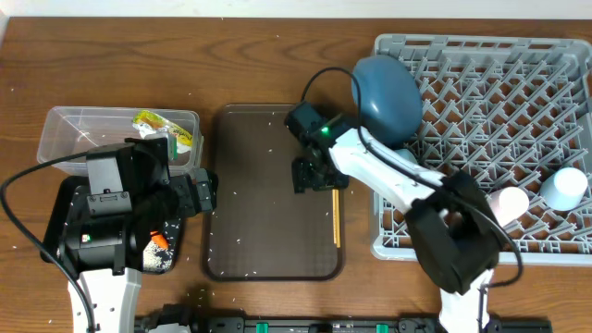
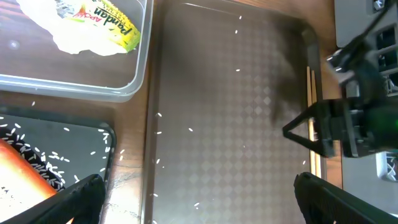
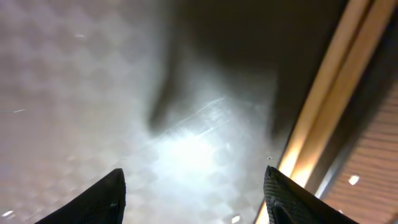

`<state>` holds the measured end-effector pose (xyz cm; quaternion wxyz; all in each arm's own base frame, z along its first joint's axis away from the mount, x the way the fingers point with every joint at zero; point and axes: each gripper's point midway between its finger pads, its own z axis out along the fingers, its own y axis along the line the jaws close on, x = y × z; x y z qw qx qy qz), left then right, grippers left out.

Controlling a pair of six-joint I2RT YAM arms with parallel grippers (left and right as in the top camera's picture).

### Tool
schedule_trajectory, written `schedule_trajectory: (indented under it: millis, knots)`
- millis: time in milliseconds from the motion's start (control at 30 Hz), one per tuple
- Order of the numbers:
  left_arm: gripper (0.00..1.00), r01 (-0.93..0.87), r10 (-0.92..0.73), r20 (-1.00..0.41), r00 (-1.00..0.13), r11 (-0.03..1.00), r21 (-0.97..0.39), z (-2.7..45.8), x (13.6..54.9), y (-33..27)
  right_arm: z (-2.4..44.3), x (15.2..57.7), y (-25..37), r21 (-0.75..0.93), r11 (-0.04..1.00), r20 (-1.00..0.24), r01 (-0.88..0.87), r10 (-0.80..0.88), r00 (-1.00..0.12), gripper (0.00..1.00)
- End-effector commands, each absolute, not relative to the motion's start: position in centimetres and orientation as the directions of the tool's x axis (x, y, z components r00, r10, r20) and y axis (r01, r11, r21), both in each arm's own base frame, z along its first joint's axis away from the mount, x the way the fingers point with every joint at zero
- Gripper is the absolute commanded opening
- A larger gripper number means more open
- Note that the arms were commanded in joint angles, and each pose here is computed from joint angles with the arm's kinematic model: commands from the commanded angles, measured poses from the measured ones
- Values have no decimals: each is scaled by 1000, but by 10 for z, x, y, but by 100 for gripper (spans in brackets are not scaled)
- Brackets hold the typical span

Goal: Sort waste into correct bins and load items into the dishwasher rack
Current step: 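Reach the right gripper down to the wooden chopsticks on the brown tray, then close the right gripper on the chopsticks and lift them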

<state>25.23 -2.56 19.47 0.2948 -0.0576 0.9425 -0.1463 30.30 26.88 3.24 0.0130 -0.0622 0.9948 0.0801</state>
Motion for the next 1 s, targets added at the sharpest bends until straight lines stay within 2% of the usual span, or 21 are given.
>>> schedule_trajectory:
  millis: [0,367,533,733,867,967]
  knots:
    - [98,-19,-188,-564,-804,956,-293,203,255,-22,53,308,266,162,976,-94,-147,-134,-987,66]
    - [98,-19,-188,-564,-804,956,-292,203,255,-22,22,296,237,16,999,-20,-31,-30,-999,68]
    - [98,-19,-188,-564,-804,956,-292,203,255,-22,2,289,244,57,998,14,-30,-31,-999,68]
    - [98,-19,-188,-564,-804,956,-292,203,255,-22,-1,288,250,90,994,18,-64,-66,-998,68]
    - [98,-19,-188,-564,-804,956,-292,203,255,-22,0,288,251,98,993,16,-72,-74,-997,63]
    - [98,-19,-188,-564,-804,956,-293,203,255,-22,0,289,251,97,993,11,-71,-72,-997,50]
